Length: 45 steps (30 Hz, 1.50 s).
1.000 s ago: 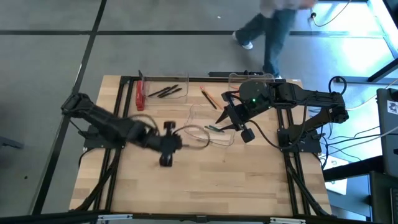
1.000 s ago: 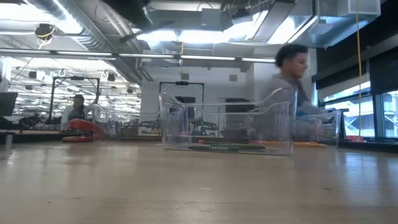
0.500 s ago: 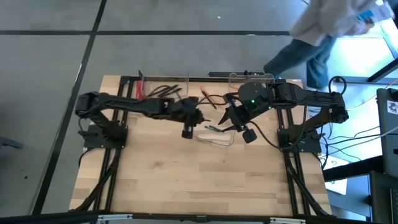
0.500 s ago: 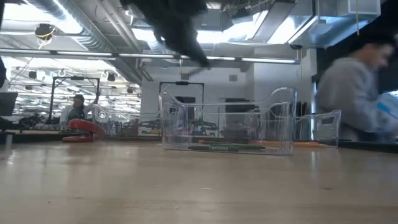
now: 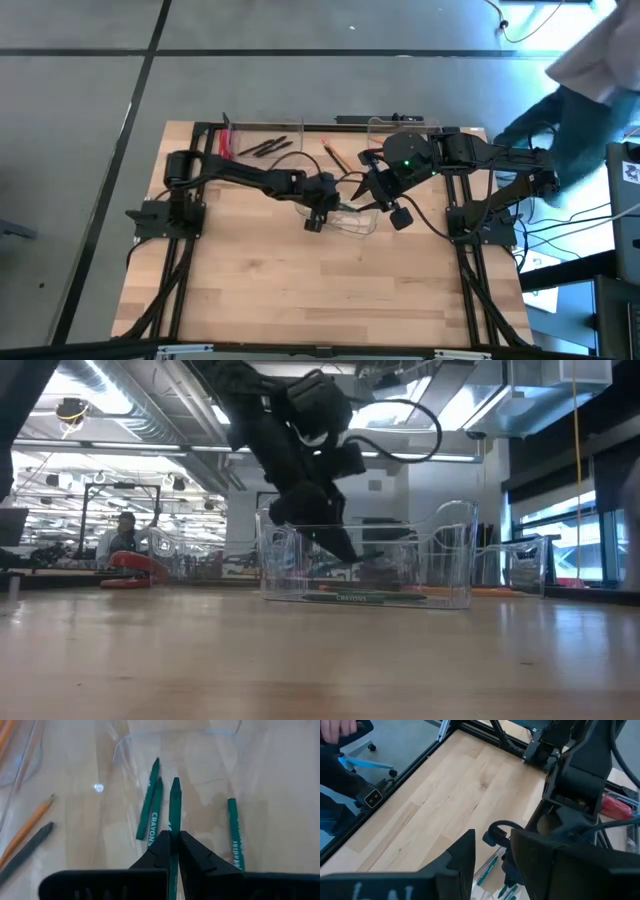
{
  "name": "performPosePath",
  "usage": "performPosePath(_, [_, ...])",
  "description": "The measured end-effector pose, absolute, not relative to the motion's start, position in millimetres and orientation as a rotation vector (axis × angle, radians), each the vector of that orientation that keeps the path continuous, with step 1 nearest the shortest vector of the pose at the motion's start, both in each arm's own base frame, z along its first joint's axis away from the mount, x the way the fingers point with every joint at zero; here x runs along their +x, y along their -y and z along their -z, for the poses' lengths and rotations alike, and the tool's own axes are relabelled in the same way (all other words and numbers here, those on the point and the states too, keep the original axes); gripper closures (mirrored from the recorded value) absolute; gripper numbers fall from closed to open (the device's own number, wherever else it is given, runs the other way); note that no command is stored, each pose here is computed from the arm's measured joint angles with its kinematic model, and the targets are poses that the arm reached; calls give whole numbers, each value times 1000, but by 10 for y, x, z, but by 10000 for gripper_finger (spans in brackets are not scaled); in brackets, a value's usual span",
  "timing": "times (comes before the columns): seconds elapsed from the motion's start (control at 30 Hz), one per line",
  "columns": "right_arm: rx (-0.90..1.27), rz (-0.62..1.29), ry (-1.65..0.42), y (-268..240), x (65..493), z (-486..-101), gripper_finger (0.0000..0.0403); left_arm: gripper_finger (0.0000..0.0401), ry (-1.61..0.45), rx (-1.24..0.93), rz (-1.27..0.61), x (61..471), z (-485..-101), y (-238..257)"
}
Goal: Sort crayons/erasers/pens/pencils in bins
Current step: Put the green crayon into the middle transparent bin, then adjust the middle transparent bin
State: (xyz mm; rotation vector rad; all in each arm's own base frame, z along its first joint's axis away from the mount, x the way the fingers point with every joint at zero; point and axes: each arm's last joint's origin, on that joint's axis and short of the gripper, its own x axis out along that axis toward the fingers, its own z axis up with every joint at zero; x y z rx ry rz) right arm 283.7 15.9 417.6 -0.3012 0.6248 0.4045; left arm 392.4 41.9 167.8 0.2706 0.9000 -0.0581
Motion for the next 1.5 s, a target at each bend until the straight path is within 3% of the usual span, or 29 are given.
performPosePath(0.63, [-313,-379,-629,-142,2840,-4176,276,321,-886,256,11,3936,-1721,-428])
performPosePath(0.87, [-362,-139,-680,15,2690,-4248,276,321,-810,122,-72,3832,-2412,-382])
performPosePath(1.13, [-291,-9,-701,302,2614,-4273,276,321,-727,79,-128,3302,-3164,-156])
performPosePath(1.5, [-157,181,-802,971,3010,-3901,276,321,-748,-6,-352,2836,-3440,21])
